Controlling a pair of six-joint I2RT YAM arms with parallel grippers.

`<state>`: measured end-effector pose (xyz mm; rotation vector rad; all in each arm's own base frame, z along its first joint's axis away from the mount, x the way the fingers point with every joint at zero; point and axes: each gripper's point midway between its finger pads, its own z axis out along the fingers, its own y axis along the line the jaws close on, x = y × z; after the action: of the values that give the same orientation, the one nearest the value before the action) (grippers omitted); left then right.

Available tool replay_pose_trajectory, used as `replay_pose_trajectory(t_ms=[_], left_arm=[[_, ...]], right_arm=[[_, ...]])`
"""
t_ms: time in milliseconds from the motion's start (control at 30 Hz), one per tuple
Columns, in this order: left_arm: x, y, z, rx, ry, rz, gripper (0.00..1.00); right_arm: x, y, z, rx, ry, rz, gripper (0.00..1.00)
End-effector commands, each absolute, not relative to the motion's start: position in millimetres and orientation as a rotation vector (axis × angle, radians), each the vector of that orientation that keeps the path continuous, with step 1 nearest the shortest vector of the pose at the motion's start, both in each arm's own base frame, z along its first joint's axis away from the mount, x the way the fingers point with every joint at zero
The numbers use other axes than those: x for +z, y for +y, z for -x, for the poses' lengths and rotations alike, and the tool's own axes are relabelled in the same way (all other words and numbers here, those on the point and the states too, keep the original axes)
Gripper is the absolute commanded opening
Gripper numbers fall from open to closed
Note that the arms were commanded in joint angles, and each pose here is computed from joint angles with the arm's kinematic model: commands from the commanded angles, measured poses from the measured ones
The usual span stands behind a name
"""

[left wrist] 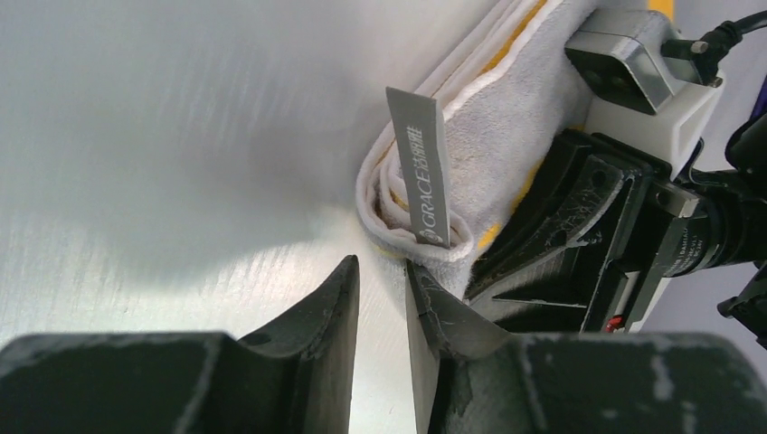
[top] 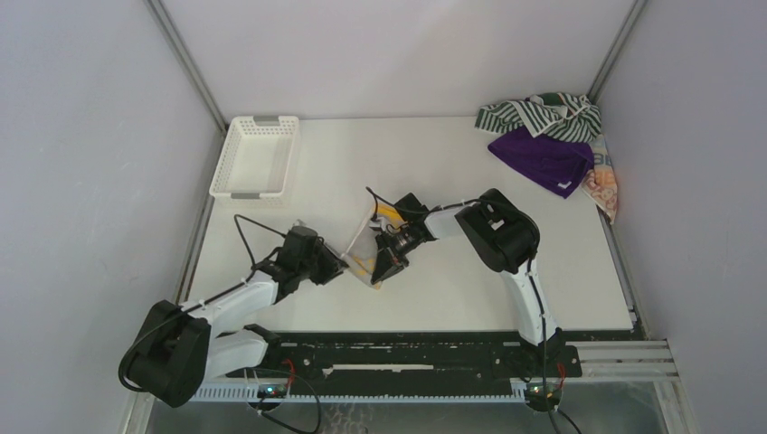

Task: Roll the towels
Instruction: Roll the towel at the center of the board.

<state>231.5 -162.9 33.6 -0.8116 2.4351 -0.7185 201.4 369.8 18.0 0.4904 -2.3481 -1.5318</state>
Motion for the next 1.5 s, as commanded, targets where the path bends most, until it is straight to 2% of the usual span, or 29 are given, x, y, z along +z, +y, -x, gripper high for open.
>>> replay_pose_trajectory(t_ms=[0, 300, 1100, 1467], left_arm=[[55, -172, -250, -0.805, 2.363, 0.766, 0.31], [68, -180, -248, -0.91, 2.321, 0.766, 0.35], [51, -163, -220, -0.882, 2.326, 0.801, 0.35], [55, -170, -235, -0.89, 2.305, 0.768, 0.36]], right_arm=[[-12, 366, -206, -1.416, -2.457, -0.49, 0.0], [-12, 367, -206, -1.412, -2.456, -0.493, 0.0], [-13, 368, -205, -1.41, -2.458, -0.501, 0.0], [-13, 368, -204, -1.406, -2.457, -0.499, 0.0]])
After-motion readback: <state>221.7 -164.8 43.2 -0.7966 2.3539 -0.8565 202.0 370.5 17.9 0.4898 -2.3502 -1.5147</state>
